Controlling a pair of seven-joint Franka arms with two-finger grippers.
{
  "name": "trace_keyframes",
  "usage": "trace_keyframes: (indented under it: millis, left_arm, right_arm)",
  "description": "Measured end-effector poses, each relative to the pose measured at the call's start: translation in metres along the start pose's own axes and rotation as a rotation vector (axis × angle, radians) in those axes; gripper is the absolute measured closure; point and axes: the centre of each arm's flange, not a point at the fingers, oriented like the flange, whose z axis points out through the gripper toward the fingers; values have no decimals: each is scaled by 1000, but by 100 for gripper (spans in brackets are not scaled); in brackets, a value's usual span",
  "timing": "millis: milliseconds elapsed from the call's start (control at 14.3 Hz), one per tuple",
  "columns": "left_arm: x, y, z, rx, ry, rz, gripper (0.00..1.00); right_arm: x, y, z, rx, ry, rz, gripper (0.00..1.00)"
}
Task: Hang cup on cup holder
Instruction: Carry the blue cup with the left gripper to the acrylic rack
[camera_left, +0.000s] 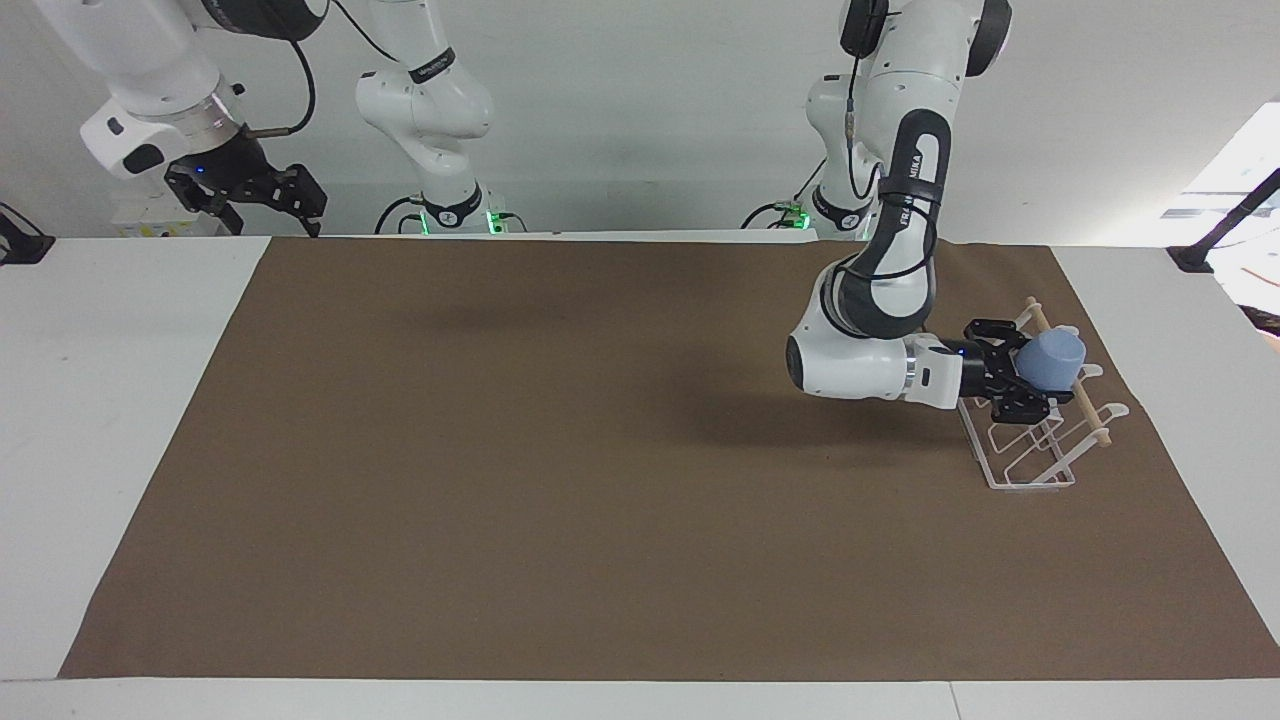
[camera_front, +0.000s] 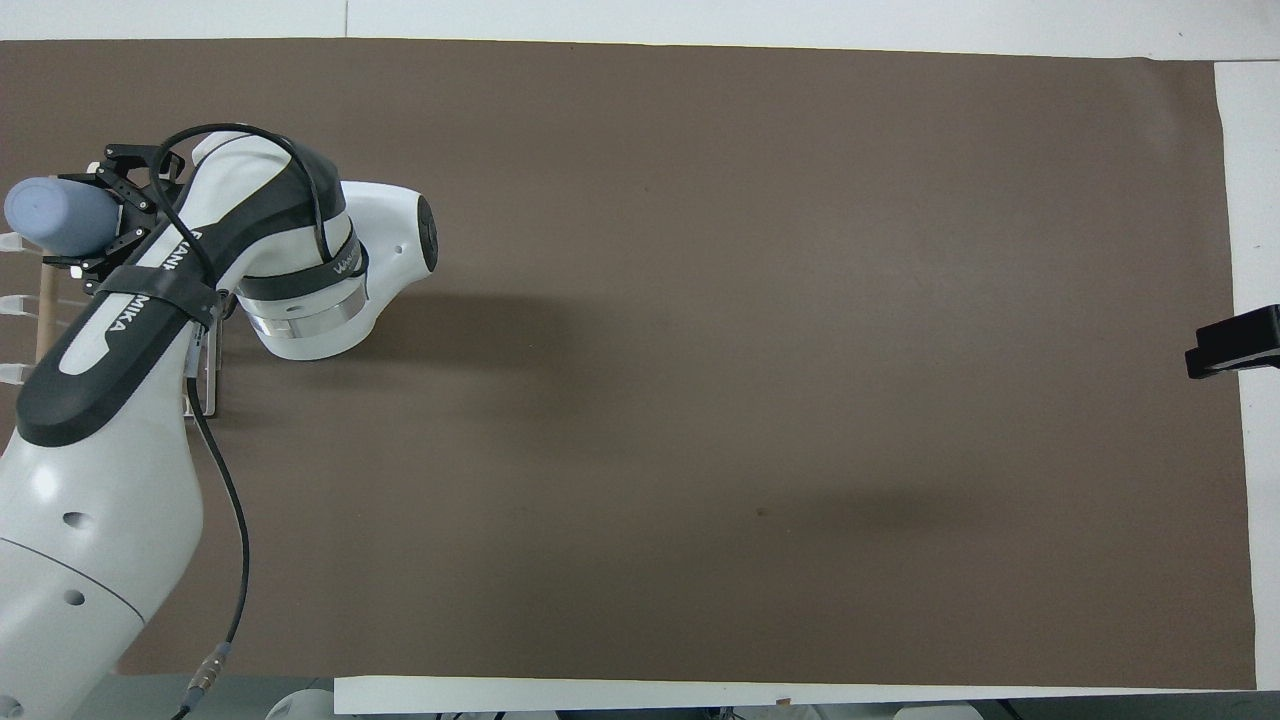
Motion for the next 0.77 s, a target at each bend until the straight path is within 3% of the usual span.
trace_keyframes:
  millis: [767]
  left_arm:
    - [-14, 11, 18, -51, -66, 14, 20]
  right_arm:
    - [0, 0, 0, 0, -1, 0, 0]
